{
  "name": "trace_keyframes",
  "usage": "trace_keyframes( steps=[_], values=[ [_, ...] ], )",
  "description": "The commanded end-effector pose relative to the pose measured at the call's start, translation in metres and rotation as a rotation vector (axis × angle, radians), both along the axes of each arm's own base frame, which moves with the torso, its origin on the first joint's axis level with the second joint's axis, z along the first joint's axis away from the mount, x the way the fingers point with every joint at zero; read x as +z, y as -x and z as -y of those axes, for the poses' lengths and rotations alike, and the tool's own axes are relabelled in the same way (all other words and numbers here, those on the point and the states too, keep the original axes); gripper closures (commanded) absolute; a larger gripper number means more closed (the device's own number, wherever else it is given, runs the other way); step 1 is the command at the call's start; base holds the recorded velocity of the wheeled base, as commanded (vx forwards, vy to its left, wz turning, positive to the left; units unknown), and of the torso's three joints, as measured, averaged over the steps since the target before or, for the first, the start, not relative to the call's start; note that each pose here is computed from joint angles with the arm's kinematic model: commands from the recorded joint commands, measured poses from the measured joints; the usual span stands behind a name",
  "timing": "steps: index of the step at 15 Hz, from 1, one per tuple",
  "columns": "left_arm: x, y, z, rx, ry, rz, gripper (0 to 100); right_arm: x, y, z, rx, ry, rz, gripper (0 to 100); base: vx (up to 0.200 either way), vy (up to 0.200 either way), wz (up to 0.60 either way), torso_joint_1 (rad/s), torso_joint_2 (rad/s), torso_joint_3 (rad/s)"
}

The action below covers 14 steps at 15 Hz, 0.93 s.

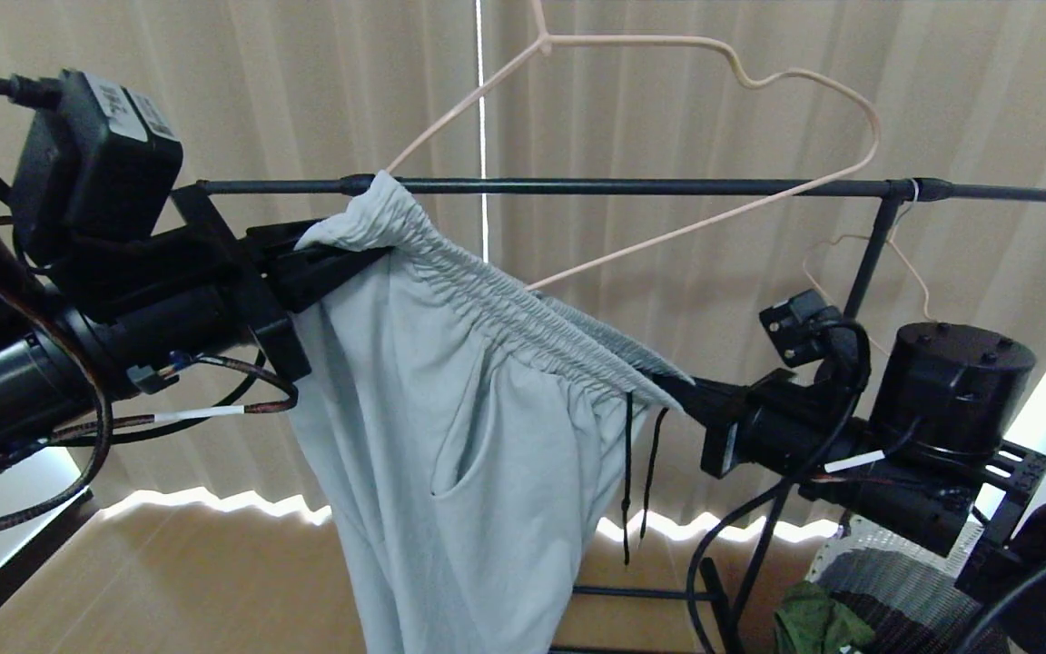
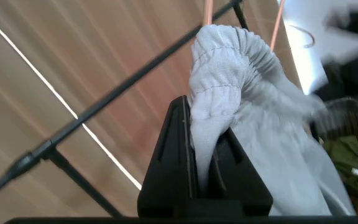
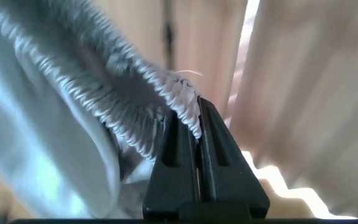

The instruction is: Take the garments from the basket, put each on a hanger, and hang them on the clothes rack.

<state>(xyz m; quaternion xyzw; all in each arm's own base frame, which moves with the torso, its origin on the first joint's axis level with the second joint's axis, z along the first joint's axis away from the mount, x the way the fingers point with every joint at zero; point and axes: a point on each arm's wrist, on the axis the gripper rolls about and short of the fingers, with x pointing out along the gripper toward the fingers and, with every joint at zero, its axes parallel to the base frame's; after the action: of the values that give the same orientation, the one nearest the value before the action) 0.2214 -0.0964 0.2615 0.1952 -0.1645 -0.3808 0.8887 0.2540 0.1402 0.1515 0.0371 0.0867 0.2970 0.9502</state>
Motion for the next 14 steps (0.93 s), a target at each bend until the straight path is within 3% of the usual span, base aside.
trace_keyframes(
  steps=[1, 6, 10, 14],
  values=[
    [-0.016, 0.003, -0.002, 0.007, -0.040, -0.030, 100, 0.020, -0.012, 0.019, -0.077, -0.033, 0.068, 100, 0.000, 0.000, 0.00, 0.000, 0.00, 0.000],
    [-0.055, 0.002, -0.001, 0.016, -0.178, -0.079, 100, 0.035, -0.027, 0.034, -0.144, -0.052, 0.122, 100, 0.000, 0.000, 0.00, 0.000, 0.00, 0.000],
    [-0.069, -0.005, -0.008, 0.052, -0.252, -0.078, 100, 0.037, -0.032, 0.045, -0.183, -0.042, 0.139, 100, 0.000, 0.000, 0.00, 0.000, 0.00, 0.000],
    [-0.074, -0.012, -0.021, 0.130, -0.324, -0.034, 100, 0.038, -0.035, 0.051, -0.204, -0.041, 0.143, 100, 0.000, 0.000, 0.00, 0.000, 0.00, 0.000]
  ],
)
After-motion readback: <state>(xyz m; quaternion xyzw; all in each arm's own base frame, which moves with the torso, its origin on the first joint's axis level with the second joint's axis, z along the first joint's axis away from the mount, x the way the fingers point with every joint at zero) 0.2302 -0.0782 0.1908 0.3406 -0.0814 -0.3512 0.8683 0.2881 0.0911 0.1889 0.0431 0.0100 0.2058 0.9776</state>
